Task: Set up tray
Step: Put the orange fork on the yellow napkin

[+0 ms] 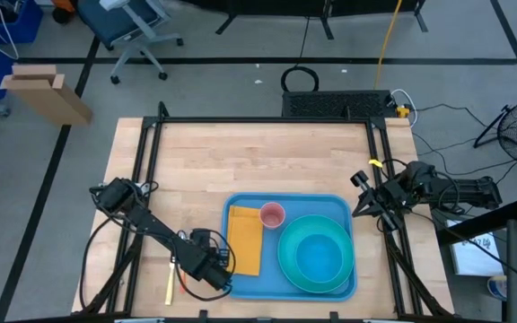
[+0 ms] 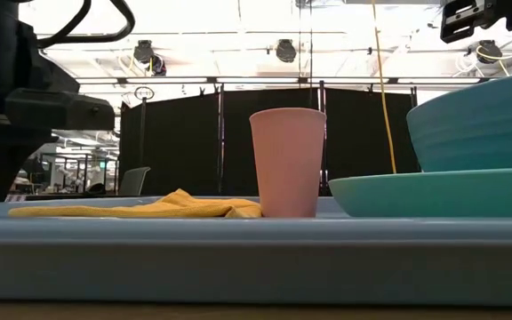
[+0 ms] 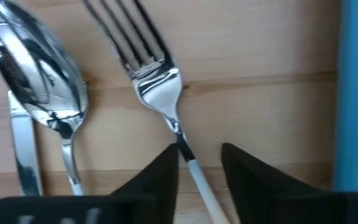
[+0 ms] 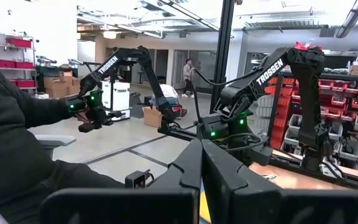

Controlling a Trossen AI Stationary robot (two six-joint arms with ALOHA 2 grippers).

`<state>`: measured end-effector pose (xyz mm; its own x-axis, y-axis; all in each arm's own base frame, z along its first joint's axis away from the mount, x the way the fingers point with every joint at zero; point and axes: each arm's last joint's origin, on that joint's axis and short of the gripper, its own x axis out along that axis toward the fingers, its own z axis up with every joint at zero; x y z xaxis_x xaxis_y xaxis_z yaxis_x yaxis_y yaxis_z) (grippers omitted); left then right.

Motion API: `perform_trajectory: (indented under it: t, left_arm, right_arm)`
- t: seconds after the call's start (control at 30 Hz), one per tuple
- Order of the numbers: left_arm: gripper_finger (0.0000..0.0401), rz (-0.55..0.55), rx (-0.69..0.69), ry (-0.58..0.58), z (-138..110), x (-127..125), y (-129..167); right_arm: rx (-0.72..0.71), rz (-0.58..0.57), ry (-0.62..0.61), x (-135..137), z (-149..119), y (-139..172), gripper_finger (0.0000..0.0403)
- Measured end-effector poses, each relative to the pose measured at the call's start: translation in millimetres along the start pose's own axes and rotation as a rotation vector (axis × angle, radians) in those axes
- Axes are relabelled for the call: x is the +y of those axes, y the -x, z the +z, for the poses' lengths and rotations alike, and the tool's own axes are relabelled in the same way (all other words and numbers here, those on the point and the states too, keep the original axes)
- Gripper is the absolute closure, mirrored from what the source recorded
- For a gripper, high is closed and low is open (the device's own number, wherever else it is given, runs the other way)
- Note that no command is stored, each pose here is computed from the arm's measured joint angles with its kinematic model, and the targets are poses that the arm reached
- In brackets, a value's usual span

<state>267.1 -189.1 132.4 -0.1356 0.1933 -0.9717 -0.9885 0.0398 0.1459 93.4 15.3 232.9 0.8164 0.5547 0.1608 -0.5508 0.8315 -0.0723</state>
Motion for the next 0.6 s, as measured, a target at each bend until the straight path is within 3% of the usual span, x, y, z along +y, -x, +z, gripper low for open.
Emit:
perform_trajectory:
  t: [0.27, 0.6]
  left_arm:
    - [0.0385, -0.013, -0.018, -0.057, 0.4, -0.7, -0.8]
    - [0.0392, -0.033, -0.051, -0.138, 1.8, 0.5, 1.6]
  right_arm:
    - [0.000, 0.000, -0.001, 0.0, 0.0, 0.0, 0.0403]
    - [0.000, 0.000, -0.002, 0.0, 0.0, 0.0, 0.0403]
